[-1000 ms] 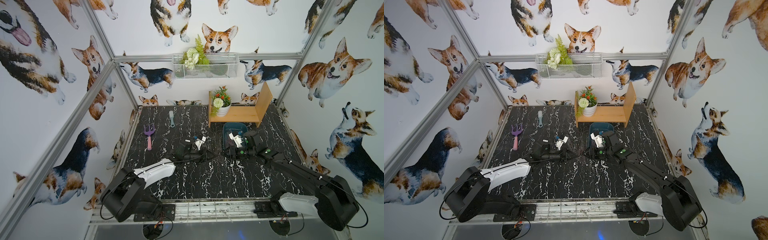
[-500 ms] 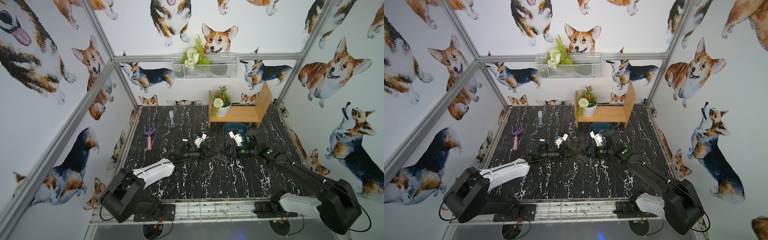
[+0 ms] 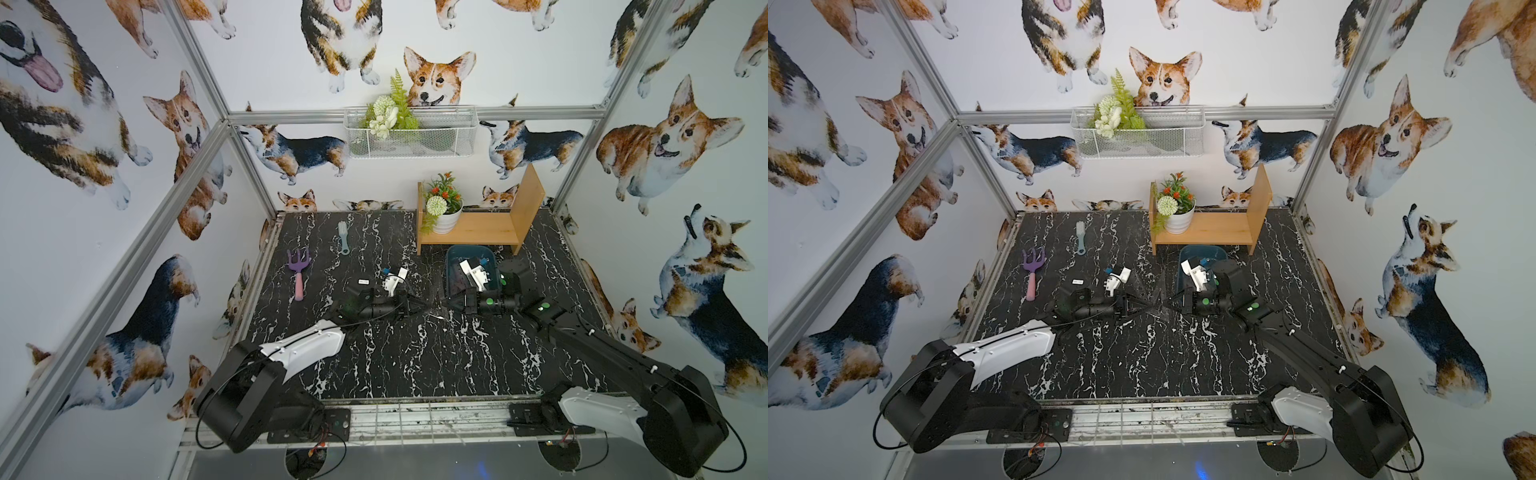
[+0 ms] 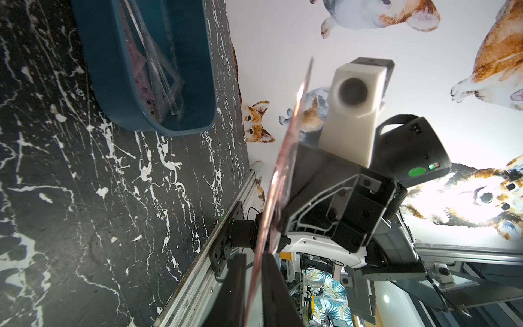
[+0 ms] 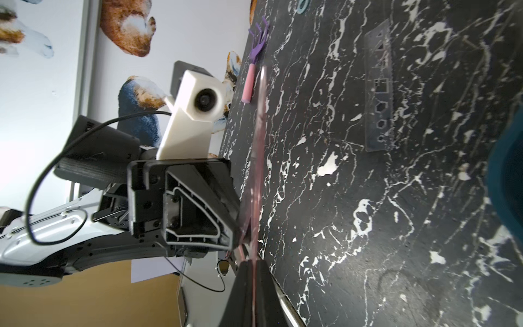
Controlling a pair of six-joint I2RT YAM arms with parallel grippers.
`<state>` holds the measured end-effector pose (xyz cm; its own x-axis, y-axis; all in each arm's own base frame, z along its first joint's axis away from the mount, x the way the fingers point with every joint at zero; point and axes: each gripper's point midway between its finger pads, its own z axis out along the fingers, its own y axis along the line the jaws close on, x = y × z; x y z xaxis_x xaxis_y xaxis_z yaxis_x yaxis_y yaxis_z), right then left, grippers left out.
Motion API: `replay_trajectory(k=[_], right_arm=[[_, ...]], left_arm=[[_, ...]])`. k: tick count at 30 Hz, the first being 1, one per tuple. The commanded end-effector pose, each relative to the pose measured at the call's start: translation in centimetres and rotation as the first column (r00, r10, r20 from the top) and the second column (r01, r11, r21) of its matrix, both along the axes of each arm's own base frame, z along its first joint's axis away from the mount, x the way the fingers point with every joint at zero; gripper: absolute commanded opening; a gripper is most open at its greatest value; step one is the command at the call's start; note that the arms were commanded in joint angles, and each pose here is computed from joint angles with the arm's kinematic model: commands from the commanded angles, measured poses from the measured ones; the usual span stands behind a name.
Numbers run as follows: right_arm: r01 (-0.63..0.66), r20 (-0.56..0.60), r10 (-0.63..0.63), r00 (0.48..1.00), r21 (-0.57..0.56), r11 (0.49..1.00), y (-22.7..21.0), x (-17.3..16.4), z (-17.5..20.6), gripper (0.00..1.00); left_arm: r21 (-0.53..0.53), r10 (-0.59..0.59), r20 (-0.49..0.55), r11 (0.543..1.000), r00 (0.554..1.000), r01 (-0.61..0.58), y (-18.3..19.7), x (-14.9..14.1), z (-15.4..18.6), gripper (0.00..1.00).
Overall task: Put the scattered rulers into the storage box
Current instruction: Pick up the ruler from the center of the board, then place the ruler in the storage box.
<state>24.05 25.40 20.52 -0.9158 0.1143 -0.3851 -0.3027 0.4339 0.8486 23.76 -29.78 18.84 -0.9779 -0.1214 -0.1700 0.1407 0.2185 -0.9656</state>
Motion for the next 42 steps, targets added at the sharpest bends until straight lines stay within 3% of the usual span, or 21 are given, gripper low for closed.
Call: replay_trajectory(k=[1, 8, 19, 23, 28, 36, 42], right_arm=[[-0.045, 0.026, 0.043, 0.999, 0.074, 0.996, 0.7, -0.3, 1.5, 0.00], [-0.041, 0.016, 0.039, 0.999, 0.099, 0.994, 0.4, -0.1, 1.8, 0.00], [0.088, 0.021, -0.089, 0.996, 0.007, 0.996, -3.8, 2.9, 1.1, 0.00], [0.164, 0.031, -0.163, 0.986, -0.037, 0.986, -6.2, 4.6, 0.5, 0.00], [0.237, 0.054, -0.231, 0.971, -0.151, 0.960, -8.7, 6.7, -1.2, 0.00], [0.293, 0.062, -0.287, 0.956, -0.254, 0.922, -10.8, 9.3, -3.8, 0.00], [0.256, 0.021, -0.264, 0.964, -0.326, 0.910, -11.0, 10.3, -6.4, 0.00]], left_arm=[[-0.016, 0.000, 0.026, 1.000, 1.000, 0.000, 0.0, 0.1, 0.7, 0.26], [-0.012, 0.022, 0.029, 1.000, 0.999, -0.021, 0.5, 0.3, 0.7, 0.45], [0.158, 0.180, 0.045, 0.970, 0.983, -0.185, 5.3, 2.0, -1.1, 0.46], [0.314, 0.211, 0.080, 0.922, 0.974, -0.225, 7.3, 2.4, -2.3, 0.45], [0.433, 0.220, 0.124, 0.865, 0.968, -0.252, 9.4, 2.9, -2.5, 0.44], [0.518, 0.224, 0.189, 0.805, 0.956, -0.291, 11.3, 3.6, -1.4, 0.44], [0.538, 0.220, 0.189, 0.792, 0.957, -0.288, 11.8, 3.4, -1.9, 0.43]])
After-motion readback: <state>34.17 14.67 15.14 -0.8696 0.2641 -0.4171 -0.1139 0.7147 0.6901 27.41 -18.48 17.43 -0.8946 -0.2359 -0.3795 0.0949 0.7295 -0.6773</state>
